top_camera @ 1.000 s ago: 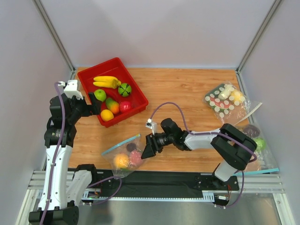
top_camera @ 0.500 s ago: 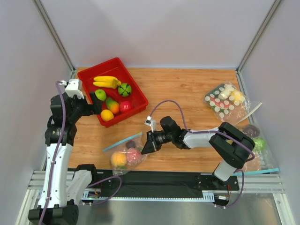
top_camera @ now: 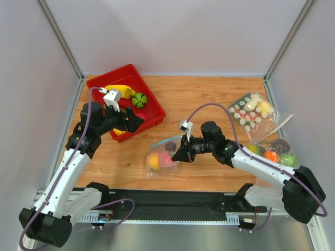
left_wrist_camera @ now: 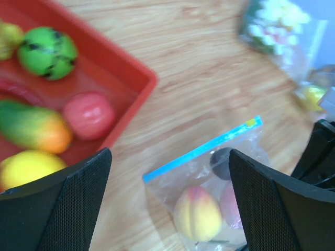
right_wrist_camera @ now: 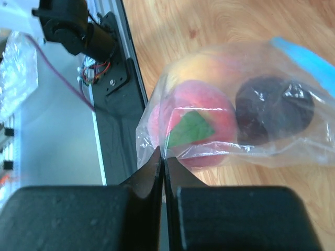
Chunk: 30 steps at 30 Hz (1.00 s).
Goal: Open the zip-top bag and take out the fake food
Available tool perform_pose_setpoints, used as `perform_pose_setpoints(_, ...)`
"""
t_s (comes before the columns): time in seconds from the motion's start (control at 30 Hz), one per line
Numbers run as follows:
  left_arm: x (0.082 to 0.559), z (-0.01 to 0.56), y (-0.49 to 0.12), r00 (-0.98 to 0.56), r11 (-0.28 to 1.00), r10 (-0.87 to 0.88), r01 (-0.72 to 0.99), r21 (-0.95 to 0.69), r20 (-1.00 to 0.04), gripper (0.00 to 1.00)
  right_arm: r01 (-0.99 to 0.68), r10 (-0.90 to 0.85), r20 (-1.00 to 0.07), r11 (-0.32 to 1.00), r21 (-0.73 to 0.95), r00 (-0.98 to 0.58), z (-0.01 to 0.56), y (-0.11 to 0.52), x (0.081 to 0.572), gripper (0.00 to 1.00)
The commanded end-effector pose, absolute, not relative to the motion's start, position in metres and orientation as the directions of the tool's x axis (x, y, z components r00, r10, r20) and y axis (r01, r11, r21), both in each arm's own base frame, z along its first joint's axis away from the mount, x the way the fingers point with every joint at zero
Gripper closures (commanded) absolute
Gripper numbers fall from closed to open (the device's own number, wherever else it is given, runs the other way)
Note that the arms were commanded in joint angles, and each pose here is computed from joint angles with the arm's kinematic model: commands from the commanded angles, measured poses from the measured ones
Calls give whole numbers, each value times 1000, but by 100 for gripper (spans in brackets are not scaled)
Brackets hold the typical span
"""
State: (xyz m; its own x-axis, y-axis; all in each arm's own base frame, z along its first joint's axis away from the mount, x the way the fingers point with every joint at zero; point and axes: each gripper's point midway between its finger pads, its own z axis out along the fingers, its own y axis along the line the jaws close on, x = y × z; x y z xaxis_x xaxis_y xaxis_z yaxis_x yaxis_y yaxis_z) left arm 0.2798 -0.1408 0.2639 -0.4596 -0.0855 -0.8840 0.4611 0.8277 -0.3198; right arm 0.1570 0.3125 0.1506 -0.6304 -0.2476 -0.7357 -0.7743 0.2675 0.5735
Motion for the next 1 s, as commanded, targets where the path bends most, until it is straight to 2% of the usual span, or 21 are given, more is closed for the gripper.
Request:
perform_pose_setpoints(0.0,269,283,-186,-427,650,-135,643,-405,-894,1,-869,-312,-811,194,456,-495,159,295,140,100)
perform_pose_setpoints(0.2,236,289,-239,-395,397,-32,838,-374,-918,1,-911,-232,-882,56,408,-410,204,290,116,100)
perform_pose_setpoints(0.47,203,290,-275,-373,170,16,916,-365,-928,1,-915,-228,-915,-154,372,-333,250,289,89,100)
perform_pose_setpoints(0.5,201,287,-279,-392,150,25,911,-384,-920,1,-907,-225,-919,-203,369,-324,259,288,82,100)
perform_pose_setpoints(0.7,198,265,-308,-421,135,106,903,-407,-901,1,-883,-231,-921,-286,373,-315,272,289,74,100)
perform_pose_setpoints(0.83,196,252,-324,-432,116,153,901,-418,-889,1,-872,-238,-916,-302,385,-322,274,289,73,100)
perform_pose_setpoints(0.97,188,253,-331,-442,39,141,896,-441,-886,1,-869,-239,-917,-312,385,-320,274,288,71,100)
